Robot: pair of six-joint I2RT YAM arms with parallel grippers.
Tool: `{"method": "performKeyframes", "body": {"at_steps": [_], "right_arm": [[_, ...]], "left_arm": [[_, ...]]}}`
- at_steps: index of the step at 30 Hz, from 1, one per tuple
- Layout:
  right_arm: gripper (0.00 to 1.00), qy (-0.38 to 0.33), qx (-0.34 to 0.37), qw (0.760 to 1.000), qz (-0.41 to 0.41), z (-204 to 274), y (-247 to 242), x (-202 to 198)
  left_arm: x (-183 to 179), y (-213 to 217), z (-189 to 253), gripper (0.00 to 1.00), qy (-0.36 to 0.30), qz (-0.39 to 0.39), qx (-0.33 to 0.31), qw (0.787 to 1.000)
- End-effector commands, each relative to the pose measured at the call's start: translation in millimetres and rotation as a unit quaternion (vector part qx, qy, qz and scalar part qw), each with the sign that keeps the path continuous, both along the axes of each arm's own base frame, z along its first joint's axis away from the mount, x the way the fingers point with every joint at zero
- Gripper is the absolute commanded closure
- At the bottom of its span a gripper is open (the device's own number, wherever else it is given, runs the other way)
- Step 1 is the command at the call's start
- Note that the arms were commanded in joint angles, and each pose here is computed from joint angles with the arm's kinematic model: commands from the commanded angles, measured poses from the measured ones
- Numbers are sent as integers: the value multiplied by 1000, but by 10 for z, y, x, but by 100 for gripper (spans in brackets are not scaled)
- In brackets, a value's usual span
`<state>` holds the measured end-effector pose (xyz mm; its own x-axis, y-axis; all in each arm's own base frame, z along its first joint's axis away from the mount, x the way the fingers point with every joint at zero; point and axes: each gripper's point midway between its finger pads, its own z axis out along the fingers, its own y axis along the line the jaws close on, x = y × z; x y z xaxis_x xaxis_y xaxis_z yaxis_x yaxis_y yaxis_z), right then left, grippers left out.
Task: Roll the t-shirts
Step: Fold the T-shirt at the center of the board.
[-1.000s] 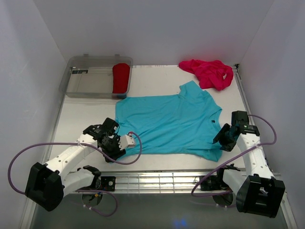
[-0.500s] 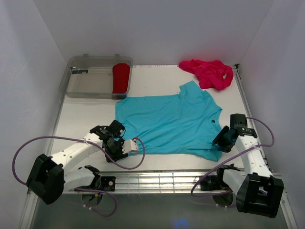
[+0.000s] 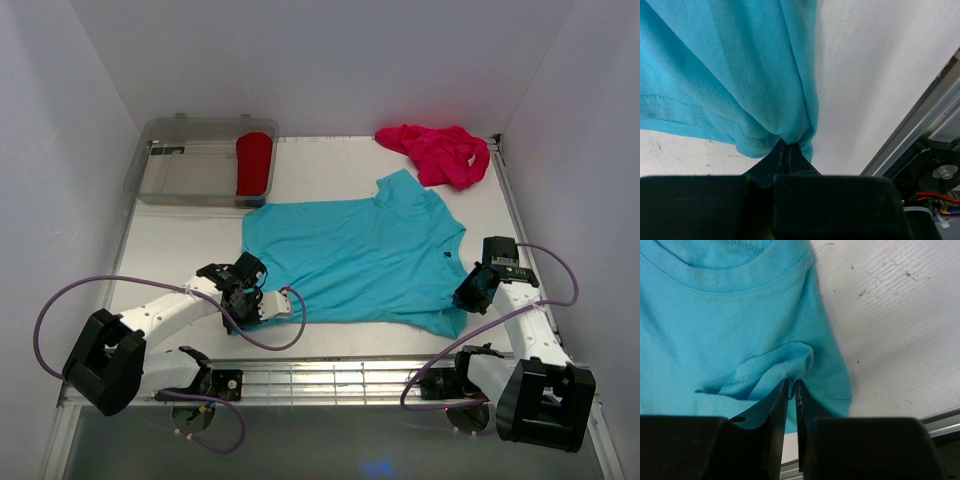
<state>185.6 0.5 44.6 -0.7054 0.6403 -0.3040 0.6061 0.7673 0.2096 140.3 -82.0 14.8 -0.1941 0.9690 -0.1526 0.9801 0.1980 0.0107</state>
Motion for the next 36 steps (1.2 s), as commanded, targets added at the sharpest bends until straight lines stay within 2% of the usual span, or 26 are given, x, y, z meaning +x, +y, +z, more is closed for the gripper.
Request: {"method": "performKeyframes", "body": {"at_steps": [1, 4, 9, 14, 17, 23, 32, 36], "right_arm": [[84, -15, -19, 1000, -12, 28, -82, 106], [92, -20, -20, 1000, -13, 27, -88, 139], [92, -53, -21, 998, -6, 235, -96, 313], [92, -101, -53, 993, 3, 615, -204, 525], [92, -125, -58, 990, 17, 740, -210, 659], [92, -152, -10, 986, 62, 743, -8, 903], [92, -194, -27, 974, 116, 1010, 100, 1394], [92, -170, -58, 976, 121, 915, 38, 1521]], "left_arm": [[72, -86, 20, 100, -13, 14, -16, 1000], [199, -134, 115, 100, -38, 27, -22, 999], [455, -191, 320, 100, -84, 46, -24, 995], [631, -200, 448, 100, -112, 55, -13, 992], [692, -218, 456, 100, -114, 55, -7, 992], [904, -267, 480, 100, -124, 57, 12, 991], [1178, -239, 500, 100, -127, 87, 31, 988], [1211, -163, 434, 100, -114, 103, 42, 987]]}}
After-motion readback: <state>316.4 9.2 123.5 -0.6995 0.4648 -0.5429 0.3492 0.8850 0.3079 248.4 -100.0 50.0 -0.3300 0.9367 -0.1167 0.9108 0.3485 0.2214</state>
